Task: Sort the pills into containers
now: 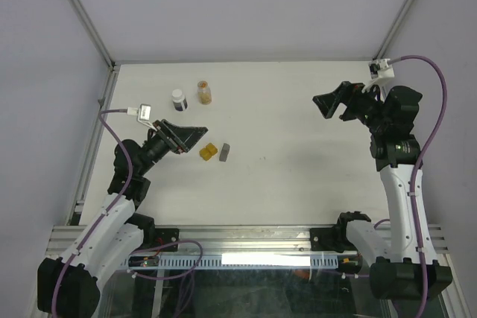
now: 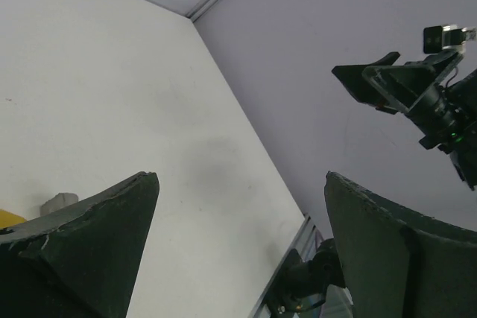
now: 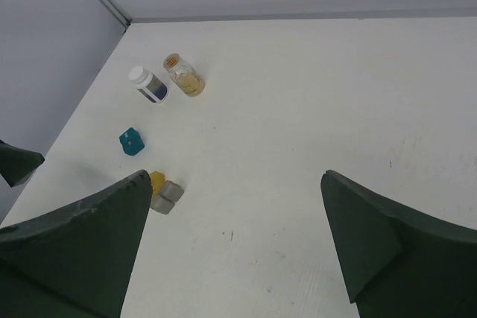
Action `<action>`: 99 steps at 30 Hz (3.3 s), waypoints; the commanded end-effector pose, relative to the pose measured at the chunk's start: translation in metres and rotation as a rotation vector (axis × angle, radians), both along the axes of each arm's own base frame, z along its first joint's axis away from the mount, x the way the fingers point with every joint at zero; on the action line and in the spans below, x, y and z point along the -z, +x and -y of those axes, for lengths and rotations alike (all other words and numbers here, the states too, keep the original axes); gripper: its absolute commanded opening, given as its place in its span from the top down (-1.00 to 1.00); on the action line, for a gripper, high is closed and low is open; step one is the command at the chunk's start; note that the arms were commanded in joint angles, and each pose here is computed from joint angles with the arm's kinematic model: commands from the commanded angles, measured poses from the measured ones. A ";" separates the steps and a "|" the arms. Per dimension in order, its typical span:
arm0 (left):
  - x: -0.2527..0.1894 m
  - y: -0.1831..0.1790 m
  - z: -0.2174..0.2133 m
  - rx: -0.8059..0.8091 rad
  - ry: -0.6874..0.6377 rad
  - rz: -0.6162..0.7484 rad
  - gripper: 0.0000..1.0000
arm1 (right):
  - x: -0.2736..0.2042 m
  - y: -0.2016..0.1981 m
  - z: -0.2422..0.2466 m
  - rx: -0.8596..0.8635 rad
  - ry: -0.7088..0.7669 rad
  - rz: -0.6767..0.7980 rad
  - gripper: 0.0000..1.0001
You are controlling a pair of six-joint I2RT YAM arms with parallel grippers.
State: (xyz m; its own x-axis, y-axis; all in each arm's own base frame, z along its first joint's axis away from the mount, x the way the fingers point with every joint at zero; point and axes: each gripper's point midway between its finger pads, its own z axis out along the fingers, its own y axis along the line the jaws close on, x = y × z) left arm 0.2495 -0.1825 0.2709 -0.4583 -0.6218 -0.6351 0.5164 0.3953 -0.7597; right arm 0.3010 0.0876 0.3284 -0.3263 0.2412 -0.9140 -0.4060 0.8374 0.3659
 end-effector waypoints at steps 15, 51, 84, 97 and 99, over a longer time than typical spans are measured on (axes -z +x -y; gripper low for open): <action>0.044 -0.004 0.044 -0.054 0.363 -0.062 -0.82 | 0.036 -0.025 -0.042 -0.425 -0.075 0.087 -1.00; 0.189 0.052 0.064 -0.225 1.017 -0.339 -0.19 | 0.099 -0.041 -0.065 -0.603 -0.046 -0.054 -1.00; 0.152 0.018 0.146 0.184 1.098 0.240 1.00 | 0.115 -0.063 -0.095 -0.789 0.099 -0.169 -0.97; 0.061 -0.042 0.176 0.181 0.997 1.190 1.00 | 0.118 -0.079 -0.115 -0.878 0.178 -0.262 -0.96; 0.059 -0.039 0.178 0.175 1.017 1.208 1.00 | 0.117 -0.084 -0.120 -0.903 0.190 -0.277 -0.96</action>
